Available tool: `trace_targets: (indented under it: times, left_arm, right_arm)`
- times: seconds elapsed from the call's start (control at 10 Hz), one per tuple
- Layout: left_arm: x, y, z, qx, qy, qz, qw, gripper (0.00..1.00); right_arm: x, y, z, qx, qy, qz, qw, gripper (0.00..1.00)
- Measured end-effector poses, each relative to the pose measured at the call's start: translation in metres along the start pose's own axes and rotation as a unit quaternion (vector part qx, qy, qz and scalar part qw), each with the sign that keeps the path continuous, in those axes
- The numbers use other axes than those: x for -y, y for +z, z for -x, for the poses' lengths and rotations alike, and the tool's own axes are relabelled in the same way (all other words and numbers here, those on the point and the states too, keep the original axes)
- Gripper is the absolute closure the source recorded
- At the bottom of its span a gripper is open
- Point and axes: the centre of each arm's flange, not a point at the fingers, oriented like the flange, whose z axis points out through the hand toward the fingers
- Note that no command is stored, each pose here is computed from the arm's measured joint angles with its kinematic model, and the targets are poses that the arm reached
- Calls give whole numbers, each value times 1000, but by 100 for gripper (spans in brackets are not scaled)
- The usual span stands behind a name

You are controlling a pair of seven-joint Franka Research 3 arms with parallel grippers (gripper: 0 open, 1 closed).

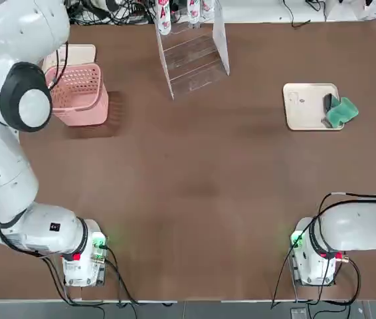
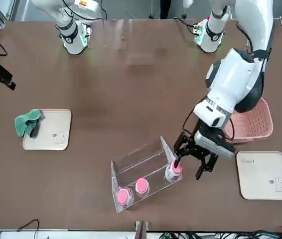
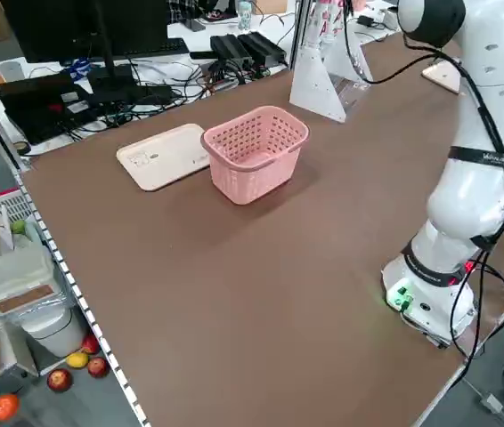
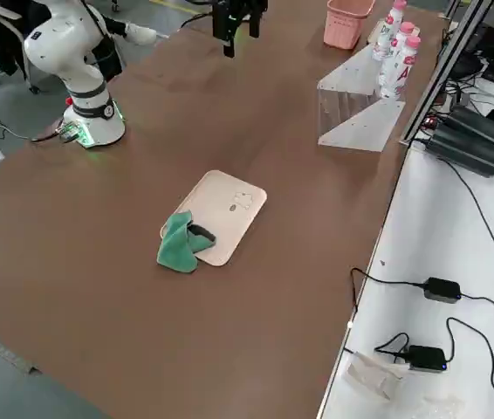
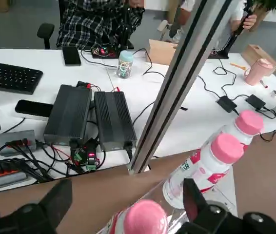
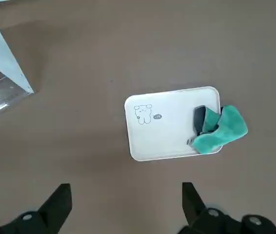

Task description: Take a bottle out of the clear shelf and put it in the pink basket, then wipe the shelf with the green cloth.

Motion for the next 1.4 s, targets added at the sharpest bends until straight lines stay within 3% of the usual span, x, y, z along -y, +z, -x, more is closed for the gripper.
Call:
trace_targets:
  times: [0.2, 0.5, 1.0, 1.2, 1.4]
  left_arm:
    - [-2, 2, 19, -9, -3, 3, 1000, 0]
    - [-9, -6, 17, -13, 14, 1, 1000, 0]
    - [-6, 5, 43, 3, 17, 0, 1000, 0]
    - [-6, 6, 46, 0, 17, 1, 1000, 1]
    - [-6, 5, 46, -1, 17, 1, 1000, 15]
  right_arm:
    - [-6, 1, 0, 1, -3, 0, 1000, 0]
    - [-5, 3, -1, 4, -4, -1, 1000, 0]
    - [-5, 4, -1, 5, -5, -2, 1000, 0]
    - [-16, 10, -3, 9, -30, -19, 999, 0]
    - [-78, 32, -11, 19, -74, -63, 995, 0]
